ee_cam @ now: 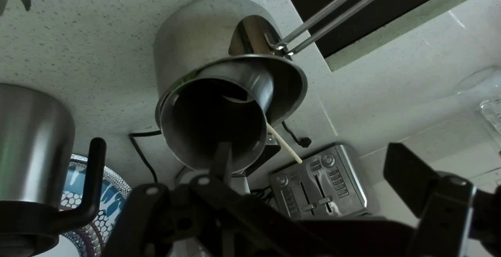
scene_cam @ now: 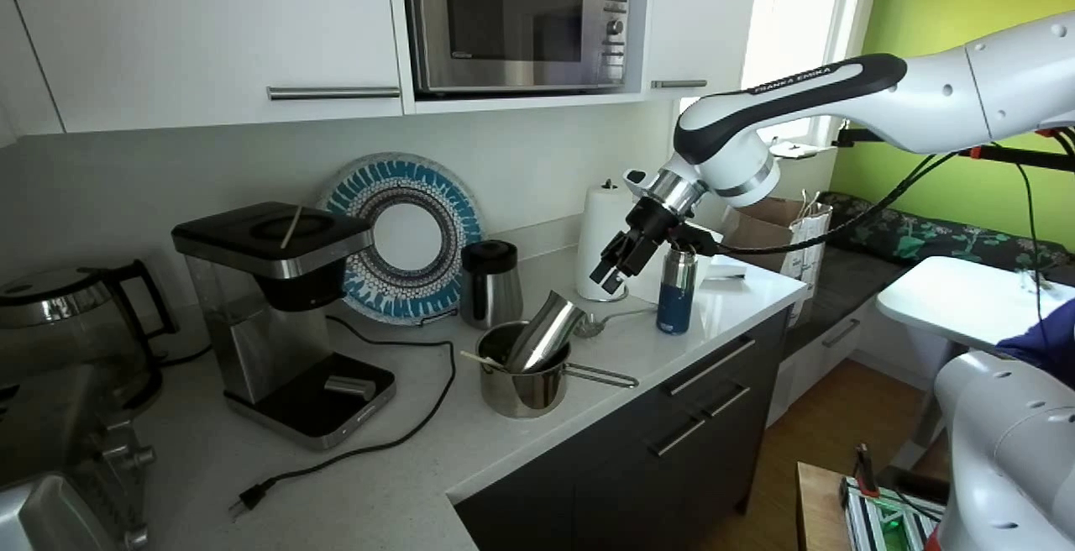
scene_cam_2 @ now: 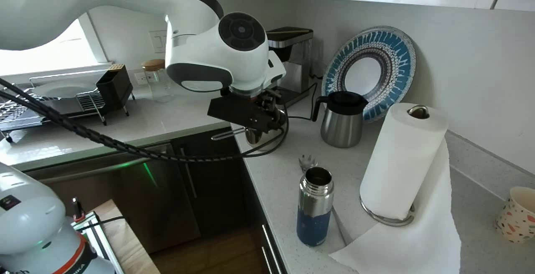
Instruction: Remove the silver cup from the pot
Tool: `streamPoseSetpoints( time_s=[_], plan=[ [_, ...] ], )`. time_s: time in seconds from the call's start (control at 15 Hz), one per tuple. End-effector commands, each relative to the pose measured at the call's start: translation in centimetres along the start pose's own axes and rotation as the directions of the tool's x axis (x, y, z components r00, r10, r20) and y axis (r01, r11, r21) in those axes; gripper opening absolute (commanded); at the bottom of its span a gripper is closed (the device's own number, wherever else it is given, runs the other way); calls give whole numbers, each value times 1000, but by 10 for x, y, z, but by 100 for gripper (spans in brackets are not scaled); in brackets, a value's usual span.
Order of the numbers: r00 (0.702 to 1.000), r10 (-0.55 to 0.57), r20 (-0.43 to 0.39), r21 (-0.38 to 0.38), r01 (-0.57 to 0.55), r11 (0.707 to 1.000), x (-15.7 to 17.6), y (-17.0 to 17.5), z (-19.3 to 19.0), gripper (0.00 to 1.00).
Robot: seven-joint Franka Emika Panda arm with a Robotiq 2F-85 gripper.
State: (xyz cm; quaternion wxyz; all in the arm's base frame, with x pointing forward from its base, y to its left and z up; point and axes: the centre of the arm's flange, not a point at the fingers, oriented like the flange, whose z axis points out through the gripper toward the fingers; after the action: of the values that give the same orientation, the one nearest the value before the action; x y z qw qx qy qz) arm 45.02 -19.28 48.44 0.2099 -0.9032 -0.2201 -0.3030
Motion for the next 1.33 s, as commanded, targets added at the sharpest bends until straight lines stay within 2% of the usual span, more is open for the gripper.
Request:
streamPoseSetpoints(
  time_s=[0.0,0.13,0.2,0.33,0.47,0.6,0.8,0.93,1.27],
  plan=[
    [1000,-13,25,22,12,1000,-1,22,17,100],
    [999,-18,36,21,17,1000,-1,31,26,97],
    [999,-21,45,12,21,1000,-1,37,29,86],
    [997,-32,65,16,31,999,0,46,36,84],
    [993,-56,99,30,53,998,5,51,46,73],
    [987,-89,137,52,82,995,13,53,60,77],
    [972,-137,191,93,121,988,25,53,84,70],
    [960,-169,224,95,151,984,32,55,99,47],
    [924,-237,301,79,223,972,51,47,109,9]
  ],
)
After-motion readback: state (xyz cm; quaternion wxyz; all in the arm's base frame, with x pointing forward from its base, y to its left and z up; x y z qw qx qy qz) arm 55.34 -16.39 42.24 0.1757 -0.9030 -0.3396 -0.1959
